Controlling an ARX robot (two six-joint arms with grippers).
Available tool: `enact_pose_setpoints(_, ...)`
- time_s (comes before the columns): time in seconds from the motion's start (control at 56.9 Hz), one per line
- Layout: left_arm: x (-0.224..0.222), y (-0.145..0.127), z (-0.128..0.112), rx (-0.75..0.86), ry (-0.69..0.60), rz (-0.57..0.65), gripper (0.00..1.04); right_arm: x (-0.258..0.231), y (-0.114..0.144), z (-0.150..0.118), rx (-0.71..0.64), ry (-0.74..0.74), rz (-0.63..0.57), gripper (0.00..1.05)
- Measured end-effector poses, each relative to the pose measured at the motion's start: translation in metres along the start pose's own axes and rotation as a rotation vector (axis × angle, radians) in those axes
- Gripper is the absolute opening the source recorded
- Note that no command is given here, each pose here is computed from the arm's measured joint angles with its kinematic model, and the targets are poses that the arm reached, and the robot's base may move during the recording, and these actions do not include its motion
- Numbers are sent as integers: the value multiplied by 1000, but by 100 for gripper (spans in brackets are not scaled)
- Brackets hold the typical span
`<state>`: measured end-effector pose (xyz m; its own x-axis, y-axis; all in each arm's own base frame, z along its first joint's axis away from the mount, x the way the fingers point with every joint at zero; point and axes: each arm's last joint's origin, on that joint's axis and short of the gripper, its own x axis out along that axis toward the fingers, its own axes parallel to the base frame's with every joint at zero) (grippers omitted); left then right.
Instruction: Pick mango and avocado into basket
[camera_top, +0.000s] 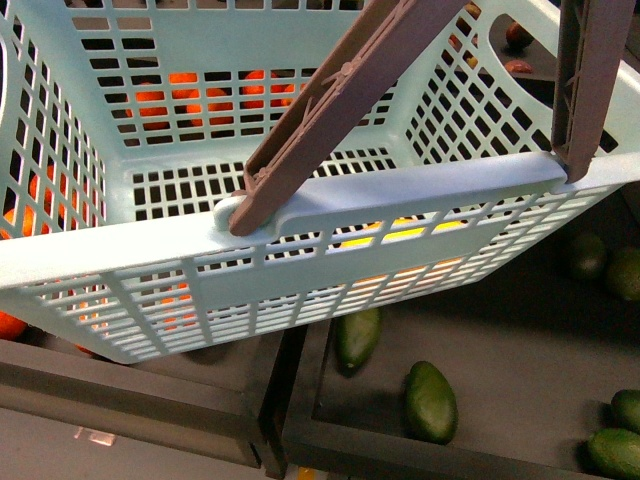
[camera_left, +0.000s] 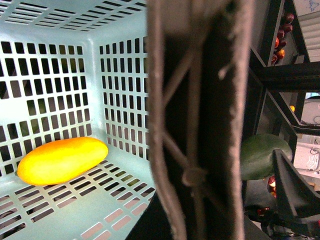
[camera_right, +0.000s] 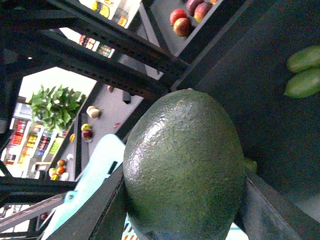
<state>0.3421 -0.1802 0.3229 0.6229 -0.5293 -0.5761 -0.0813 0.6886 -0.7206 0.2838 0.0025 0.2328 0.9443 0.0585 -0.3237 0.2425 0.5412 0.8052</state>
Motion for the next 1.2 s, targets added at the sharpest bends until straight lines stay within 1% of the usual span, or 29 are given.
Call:
enact_pose_setpoints(0.07,0,0,0,0,0,0,5,4,18,-8,-9,-6,35,55)
enact_pose_setpoints(0.158,0,0,0,0,1,0,5,9,38,-30,-59,17,67,55)
enact_pose_setpoints(0.246,0,0,0,0,2,-2,5,11,49,-51,-97,51,76,54)
enact_pose_setpoints(0.404,0,0,0,0,2,-1,5,14,61,-71,-142,82,91,54)
enact_pose_setpoints(0.563,0,0,0,0,0,0,5,24,65,-85,-170,103,68,54)
enact_pose_setpoints(0.615,0,0,0,0,0,0,5,26,63,-87,-176,110,59,62)
enact_pose_setpoints(0.686,0,0,0,0,1,-1,5,27,62,-87,-175,112,48,77)
enact_pose_setpoints(0.738,0,0,0,0,1,-1,5,27,62,-85,-173,107,47,85)
enact_pose_setpoints(0.774,0,0,0,0,1,-1,5,26,61,-81,-170,102,46,93)
enact_pose_setpoints(0.826,0,0,0,0,3,-2,5,23,60,-76,-165,92,44,99)
enact_pose_setpoints(0.914,1,0,0,-2,2,1,5,15,57,-64,-172,66,33,96)
enact_pose_setpoints(1.037,1,0,0,0,2,2,5,-4,47,-39,-207,4,-20,97)
enact_pose_setpoints(1.108,1,1,0,-1,-4,6,5,-11,46,-28,-220,-42,-31,97)
enact_pose_setpoints(1.143,1,1,0,-1,-4,6,5,-13,44,-25,-296,-106,20,92)
enact_pose_setpoints(1.16,1,1,0,-1,-3,5,5,-16,39,-25,-392,-164,76,86)
enact_pose_setpoints(1.196,1,1,0,-1,-3,5,5,-20,32,-27,-488,-211,118,80)
